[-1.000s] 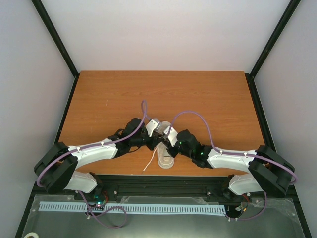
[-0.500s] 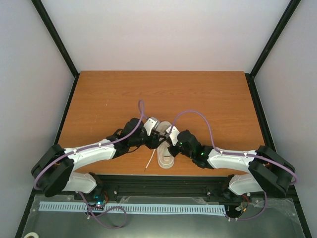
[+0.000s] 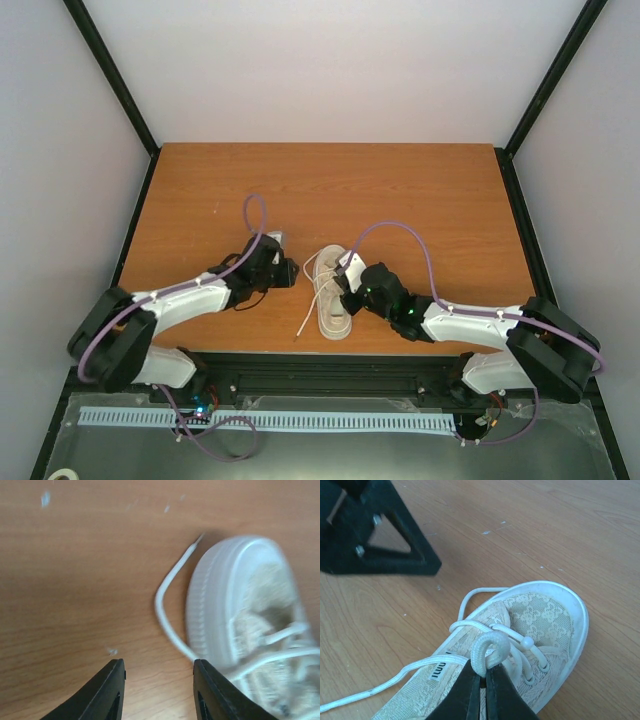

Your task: Tie the shoes

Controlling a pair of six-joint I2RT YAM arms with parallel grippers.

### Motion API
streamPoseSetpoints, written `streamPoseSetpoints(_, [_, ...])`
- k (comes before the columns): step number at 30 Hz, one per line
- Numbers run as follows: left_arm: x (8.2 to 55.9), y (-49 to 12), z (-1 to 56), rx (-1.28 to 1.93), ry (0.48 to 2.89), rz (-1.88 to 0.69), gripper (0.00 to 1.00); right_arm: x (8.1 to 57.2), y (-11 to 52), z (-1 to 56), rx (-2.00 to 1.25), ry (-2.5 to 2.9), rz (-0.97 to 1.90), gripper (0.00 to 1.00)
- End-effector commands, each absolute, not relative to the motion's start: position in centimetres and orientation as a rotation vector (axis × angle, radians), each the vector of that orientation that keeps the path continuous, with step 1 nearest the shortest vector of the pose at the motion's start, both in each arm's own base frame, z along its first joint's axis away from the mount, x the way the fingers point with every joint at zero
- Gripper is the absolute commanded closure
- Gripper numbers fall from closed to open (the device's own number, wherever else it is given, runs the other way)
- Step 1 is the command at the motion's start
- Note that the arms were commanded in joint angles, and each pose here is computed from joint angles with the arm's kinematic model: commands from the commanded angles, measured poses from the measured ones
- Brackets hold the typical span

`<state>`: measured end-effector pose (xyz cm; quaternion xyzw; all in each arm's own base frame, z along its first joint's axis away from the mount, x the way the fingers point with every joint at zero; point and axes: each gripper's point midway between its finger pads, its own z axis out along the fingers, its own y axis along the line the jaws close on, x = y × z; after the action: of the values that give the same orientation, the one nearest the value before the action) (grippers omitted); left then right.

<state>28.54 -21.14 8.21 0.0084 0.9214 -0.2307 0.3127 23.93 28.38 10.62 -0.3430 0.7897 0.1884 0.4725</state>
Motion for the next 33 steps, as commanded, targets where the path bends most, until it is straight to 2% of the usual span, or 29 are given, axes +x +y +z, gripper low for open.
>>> streamPoseSetpoints(1, [29.1, -21.4, 6.3, -0.067, 2.511, -0.614, 0.60, 24.3, 28.9, 11.7, -0.803, 1.901, 0.491, 0.97])
streamPoseSetpoints(14, [30.7, -23.4, 5.0, -0.160, 2.482, -0.743, 0.61, 24.1, 29.1, 11.3, -0.821, 1.909, 0.504, 0.97])
streamPoseSetpoints(17, [31.3, -23.0, 4.9, -0.231, 2.472, -0.718, 0.65, 24.1, 29.3, 11.0, -0.829, 1.917, 0.506, 0.97])
streamPoseSetpoints(24, [32.1, -24.0, 3.7, -0.229, 2.516, -0.708, 0.62, 24.2, 29.6, 10.6, -0.841, 1.926, 0.504, 0.97])
streamPoseSetpoints(33, [31.8, -23.7, 0.1, -0.155, 2.628, -0.565, 0.63, 24.4, 29.6, 10.8, -0.837, 1.921, 0.495, 0.97])
